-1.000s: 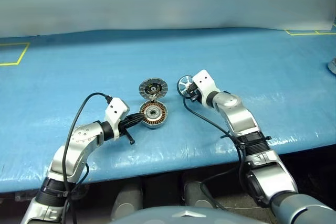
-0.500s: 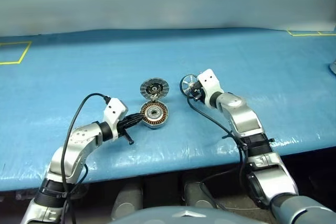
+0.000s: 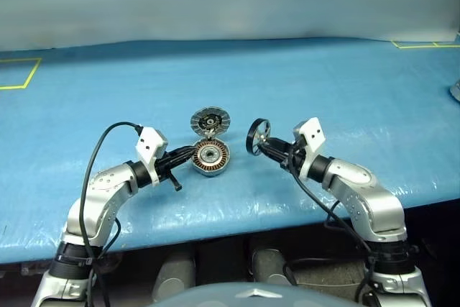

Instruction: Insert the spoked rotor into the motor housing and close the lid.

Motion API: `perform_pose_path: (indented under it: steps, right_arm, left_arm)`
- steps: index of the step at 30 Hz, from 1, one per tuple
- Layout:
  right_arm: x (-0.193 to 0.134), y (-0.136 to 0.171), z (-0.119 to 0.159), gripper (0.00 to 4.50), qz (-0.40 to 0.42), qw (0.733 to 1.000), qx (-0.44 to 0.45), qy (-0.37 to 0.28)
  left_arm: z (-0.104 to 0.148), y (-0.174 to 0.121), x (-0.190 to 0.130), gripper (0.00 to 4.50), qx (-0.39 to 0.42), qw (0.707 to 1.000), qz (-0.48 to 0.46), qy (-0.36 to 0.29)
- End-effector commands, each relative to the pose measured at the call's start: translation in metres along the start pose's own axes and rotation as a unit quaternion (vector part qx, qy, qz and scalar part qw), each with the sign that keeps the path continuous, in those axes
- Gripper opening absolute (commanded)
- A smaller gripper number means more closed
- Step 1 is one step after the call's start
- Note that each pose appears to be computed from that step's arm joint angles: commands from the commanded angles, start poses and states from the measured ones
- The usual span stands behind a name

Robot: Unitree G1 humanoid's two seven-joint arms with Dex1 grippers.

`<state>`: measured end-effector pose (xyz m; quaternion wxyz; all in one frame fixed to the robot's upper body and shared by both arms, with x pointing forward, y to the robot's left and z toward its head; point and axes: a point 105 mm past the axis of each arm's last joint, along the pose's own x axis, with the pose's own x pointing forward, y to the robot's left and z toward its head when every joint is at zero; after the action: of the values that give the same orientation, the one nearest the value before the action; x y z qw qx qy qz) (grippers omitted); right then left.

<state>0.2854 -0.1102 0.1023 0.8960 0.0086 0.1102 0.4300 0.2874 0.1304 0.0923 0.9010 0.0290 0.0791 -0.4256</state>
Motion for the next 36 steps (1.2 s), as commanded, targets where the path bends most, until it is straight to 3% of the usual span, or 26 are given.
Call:
perform_pose_path:
  steps: [1, 7, 14, 31, 36]
  right_arm:
    - [0.009, 0.018, 0.017, 1.14, 0.05, 0.998, -0.023, -0.034]
    - [0.03, 0.03, 0.021, 1.14, 0.102, 0.994, -0.025, -0.032]
    - [0.047, 0.027, 0.015, 1.14, 0.115, 0.992, -0.057, 0.008]
    - [0.053, 0.021, 0.008, 1.14, 0.114, 0.987, -0.099, 0.051]
    - [0.055, 0.017, 0.011, 2.57, 0.098, 0.988, -0.113, 0.046]
  left_arm:
    - [0.005, 0.0, -0.001, 0.0, 0.022, 1.0, -0.007, -0.009]
    - [0.006, -0.003, -0.003, 0.0, 0.006, 0.999, -0.018, -0.03]
    - [-0.001, -0.009, -0.005, 0.0, 0.018, 0.999, -0.035, -0.01]
    - [-0.005, -0.009, -0.009, 0.0, 0.023, 0.999, -0.034, 0.003]
    - [-0.006, -0.009, -0.009, 0.0, 0.02, 0.999, -0.031, 0.005]
